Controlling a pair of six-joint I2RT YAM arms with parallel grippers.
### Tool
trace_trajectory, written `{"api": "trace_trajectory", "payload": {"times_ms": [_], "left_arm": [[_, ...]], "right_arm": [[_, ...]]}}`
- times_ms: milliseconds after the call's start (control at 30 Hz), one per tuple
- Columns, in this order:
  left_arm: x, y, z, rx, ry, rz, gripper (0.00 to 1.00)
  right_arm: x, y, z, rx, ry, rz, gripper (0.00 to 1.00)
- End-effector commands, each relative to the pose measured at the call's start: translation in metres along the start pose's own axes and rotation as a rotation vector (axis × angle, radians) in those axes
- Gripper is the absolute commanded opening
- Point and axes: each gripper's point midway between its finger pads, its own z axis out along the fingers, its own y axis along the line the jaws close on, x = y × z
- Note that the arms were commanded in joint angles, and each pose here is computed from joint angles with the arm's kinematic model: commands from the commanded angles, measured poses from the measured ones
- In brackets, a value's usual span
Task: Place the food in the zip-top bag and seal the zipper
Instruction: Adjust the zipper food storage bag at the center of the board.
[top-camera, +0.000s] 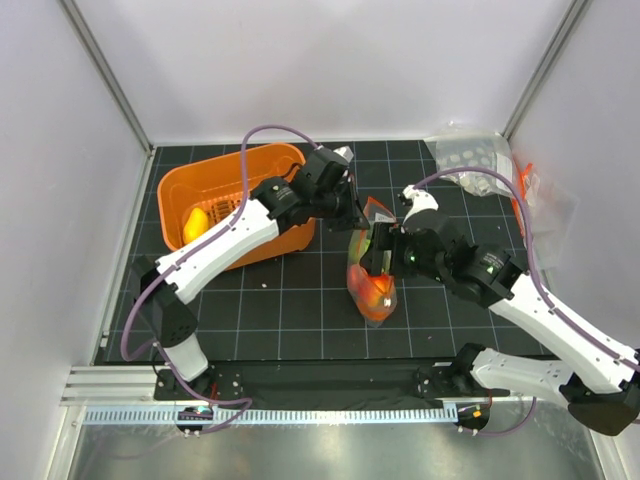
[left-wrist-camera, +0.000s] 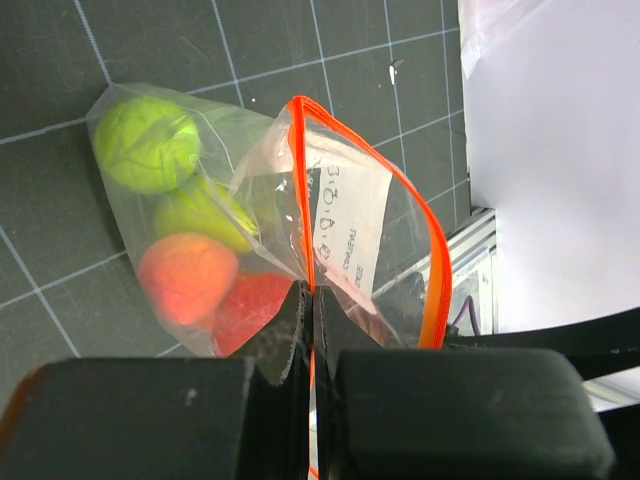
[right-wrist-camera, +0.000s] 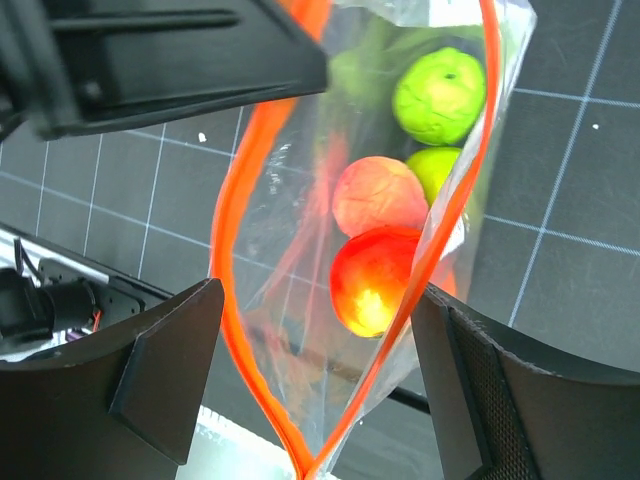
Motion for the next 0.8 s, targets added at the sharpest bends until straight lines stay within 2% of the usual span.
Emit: {"api": "trace_trajectory", "payload": {"times_ms": [0,267,433,567,633,733,767], "left_arm": [[-0.011,-0.018,-0.002,0.064,-0.018,0.007,0.0],[-0.012,-0.02,-0.001,0.062,-0.01,0.002,0.0],[-0.015,-0.025,-0.003,0.068,-0.017,-0.016,0.0],[-0.018,-0.029,-0.004,0.081,-0.019,-0.027,0.0],[-0.018,-0.031,-0.005,0.086,-0.022,-0.028,0.0],[-0.02,-0.035,-0.006,0.103,-0.028,-0.025,0.0],[-0.021,-0.035,-0.007,0.106,-0.032,-0.017,0.0]], "right_arm": [[-0.011,0.017,-0.002,-0.076,-0.022,-0.058,0.83],[-0.015,0.023,0.002,-0.088,-0.022,-0.075,0.84],[-0.003,0.005,0.014,0.028,0.048,-0.097,0.8],[-0.007,-0.007,0.019,0.096,0.018,-0.09,0.67],[-0.007,-0.007,0.022,0.107,0.022,-0.088,0.64],[-0.008,-0.009,0.024,0.126,0.016,-0.073,0.46],[-0.009,-0.01,0.024,0.132,0.01,-0.058,0.37]]}}
